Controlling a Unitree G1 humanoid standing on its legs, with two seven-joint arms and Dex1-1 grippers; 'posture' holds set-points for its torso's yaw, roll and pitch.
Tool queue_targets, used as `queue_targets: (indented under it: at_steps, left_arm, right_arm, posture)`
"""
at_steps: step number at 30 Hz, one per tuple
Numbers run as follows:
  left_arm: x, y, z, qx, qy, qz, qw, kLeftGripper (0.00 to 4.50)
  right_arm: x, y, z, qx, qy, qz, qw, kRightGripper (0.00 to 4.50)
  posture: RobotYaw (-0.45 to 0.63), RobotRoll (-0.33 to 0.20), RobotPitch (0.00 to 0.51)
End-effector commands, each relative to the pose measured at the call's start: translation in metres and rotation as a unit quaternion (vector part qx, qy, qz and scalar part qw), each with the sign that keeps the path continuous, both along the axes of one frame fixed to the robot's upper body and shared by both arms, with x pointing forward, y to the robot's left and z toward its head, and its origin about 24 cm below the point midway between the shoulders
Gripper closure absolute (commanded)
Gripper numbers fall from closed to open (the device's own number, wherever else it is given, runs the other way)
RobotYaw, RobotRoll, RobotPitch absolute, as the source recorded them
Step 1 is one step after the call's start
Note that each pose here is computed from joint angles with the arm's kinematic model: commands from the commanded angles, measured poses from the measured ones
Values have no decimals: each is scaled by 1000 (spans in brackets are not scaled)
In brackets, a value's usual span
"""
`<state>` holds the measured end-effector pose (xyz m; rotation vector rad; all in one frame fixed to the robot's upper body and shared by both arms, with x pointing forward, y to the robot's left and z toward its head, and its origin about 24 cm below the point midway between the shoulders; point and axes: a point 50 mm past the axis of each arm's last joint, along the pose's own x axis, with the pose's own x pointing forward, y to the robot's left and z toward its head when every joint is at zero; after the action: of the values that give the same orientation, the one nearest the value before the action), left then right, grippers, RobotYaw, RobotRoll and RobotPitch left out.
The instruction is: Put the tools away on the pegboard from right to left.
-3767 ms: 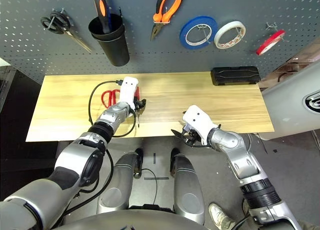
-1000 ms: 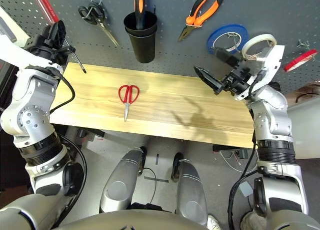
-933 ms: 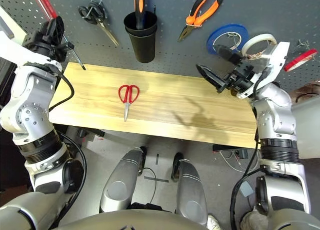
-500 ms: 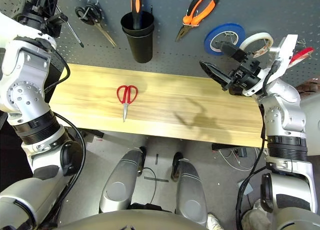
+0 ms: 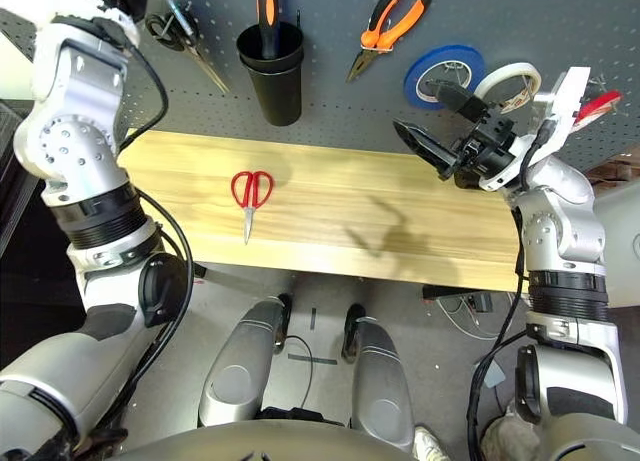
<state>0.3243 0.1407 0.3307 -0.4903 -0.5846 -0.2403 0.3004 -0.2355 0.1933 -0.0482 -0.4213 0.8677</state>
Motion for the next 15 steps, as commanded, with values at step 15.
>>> queue_targets:
  at_steps: [15]
  left_arm:
    - [21,-29,-7,26,-7,-29,999,3655]
  right_arm:
    - [-6,7,-6,-3,-2,-9,1000,0]
  posture:
    - [204,0,259]
